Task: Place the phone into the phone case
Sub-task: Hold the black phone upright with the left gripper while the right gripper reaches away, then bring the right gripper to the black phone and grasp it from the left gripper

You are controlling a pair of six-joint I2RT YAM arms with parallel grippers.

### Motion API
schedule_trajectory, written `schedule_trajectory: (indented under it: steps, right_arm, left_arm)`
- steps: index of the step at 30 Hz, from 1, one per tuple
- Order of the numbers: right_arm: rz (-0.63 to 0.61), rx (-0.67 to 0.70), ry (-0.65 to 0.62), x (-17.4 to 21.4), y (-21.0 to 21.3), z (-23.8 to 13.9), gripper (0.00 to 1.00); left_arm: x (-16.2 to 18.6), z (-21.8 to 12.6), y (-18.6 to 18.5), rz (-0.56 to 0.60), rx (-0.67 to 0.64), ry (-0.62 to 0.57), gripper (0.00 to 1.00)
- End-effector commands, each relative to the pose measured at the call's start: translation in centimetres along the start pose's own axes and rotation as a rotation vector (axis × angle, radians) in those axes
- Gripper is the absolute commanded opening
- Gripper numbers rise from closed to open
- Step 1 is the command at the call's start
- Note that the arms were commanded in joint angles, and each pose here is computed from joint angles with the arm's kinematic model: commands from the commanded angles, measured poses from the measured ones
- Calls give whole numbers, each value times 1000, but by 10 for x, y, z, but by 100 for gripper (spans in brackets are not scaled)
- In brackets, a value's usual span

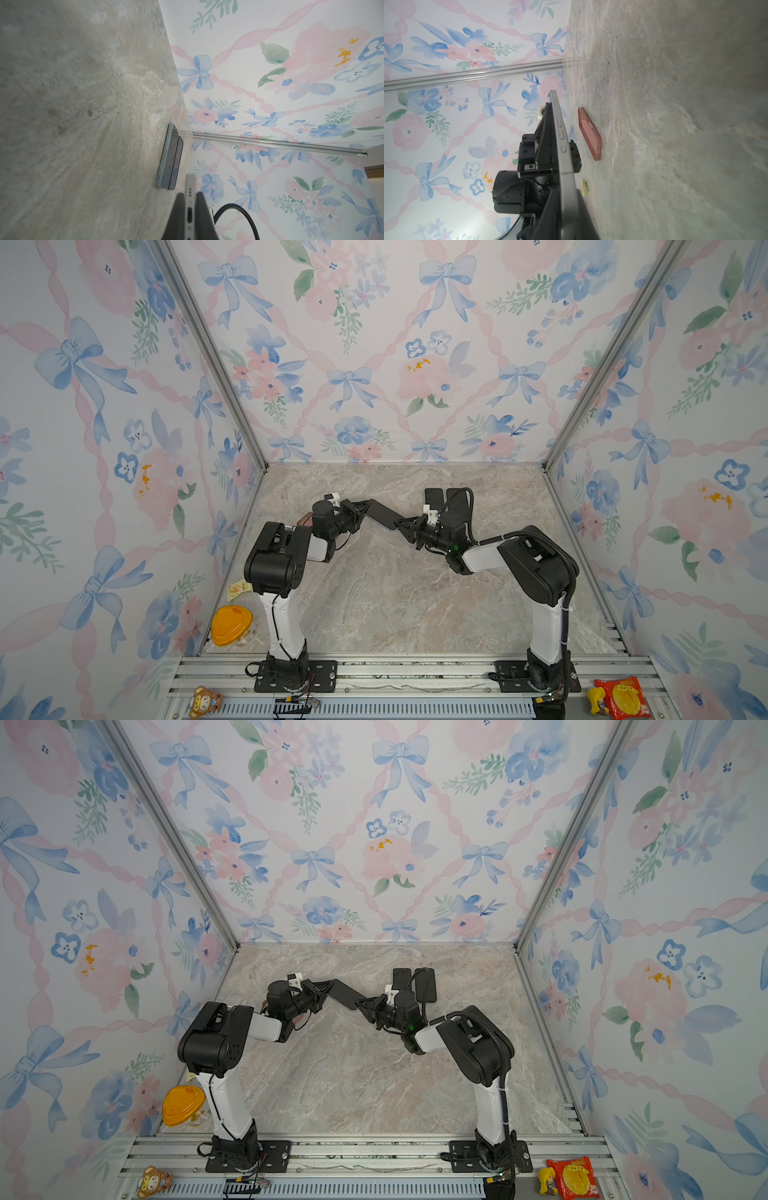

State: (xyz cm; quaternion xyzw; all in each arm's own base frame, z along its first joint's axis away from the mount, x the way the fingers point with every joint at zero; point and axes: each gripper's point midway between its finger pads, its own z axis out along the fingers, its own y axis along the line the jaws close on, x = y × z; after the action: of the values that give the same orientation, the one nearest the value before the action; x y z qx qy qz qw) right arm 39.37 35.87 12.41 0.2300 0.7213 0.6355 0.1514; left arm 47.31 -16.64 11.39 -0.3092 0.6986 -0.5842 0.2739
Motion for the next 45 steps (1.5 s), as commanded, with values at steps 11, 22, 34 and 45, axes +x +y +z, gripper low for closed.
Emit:
schedule_trajectory:
  steps: [11,22,34,45]
  right_arm:
    - [-76,-17,113,-4,25,-15,0]
    - [-408,208,443,9,45,-83,0]
    - [-629,164,667,51,63,-131,0]
    - [-676,106,793,88,68,-135,0]
  left_arm:
    - [32,-27,11,98,-13,114,45]
    - [55,-69,15,247,-156,278,65]
    - [80,-98,-45,427,-79,569,80]
    - [152,-96,-25,455,-23,787,80]
